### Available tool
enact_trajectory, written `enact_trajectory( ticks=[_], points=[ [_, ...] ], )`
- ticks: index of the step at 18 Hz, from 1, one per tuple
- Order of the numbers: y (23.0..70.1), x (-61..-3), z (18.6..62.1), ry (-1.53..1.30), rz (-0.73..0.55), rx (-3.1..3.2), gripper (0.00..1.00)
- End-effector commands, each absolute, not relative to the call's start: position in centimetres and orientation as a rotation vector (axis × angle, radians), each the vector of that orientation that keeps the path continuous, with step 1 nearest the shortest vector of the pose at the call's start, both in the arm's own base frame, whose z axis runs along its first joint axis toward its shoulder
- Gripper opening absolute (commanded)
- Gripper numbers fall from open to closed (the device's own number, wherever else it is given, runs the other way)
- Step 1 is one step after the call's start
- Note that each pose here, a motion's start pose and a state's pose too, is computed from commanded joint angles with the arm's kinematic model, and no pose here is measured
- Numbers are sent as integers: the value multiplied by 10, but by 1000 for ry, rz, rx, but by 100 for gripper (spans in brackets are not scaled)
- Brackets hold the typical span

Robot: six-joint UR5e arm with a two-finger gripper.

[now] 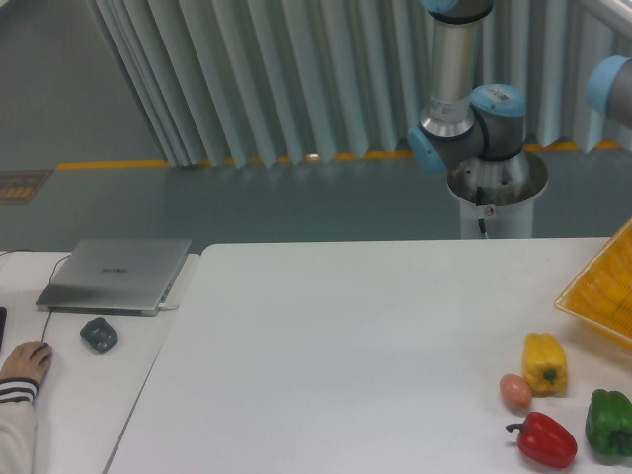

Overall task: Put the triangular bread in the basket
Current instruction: 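Release the bread inside the basket and raise the gripper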

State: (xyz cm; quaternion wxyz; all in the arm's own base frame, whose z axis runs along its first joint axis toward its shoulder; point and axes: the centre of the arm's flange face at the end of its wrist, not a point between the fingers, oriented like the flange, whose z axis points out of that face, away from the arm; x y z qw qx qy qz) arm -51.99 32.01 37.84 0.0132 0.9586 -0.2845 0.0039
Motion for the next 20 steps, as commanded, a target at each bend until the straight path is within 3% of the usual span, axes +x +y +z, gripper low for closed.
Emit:
enact_trajectory(
  ticks=[2, 3, 6, 7, 14, 16, 20],
  points=[
    [314, -532, 364, -864, 32, 2994, 54],
    [315, -536, 358, -863, 15, 2993, 58],
    [315, -541, 351, -861, 8, 2992, 94],
    [316, -542, 350, -862, 5, 2990, 100],
    [339, -534, 336, -923, -60, 3001, 100],
    [363, -523, 355, -1023, -130, 2970, 100],
    [405, -487, 359, -1159, -138, 2919, 100]
  ],
)
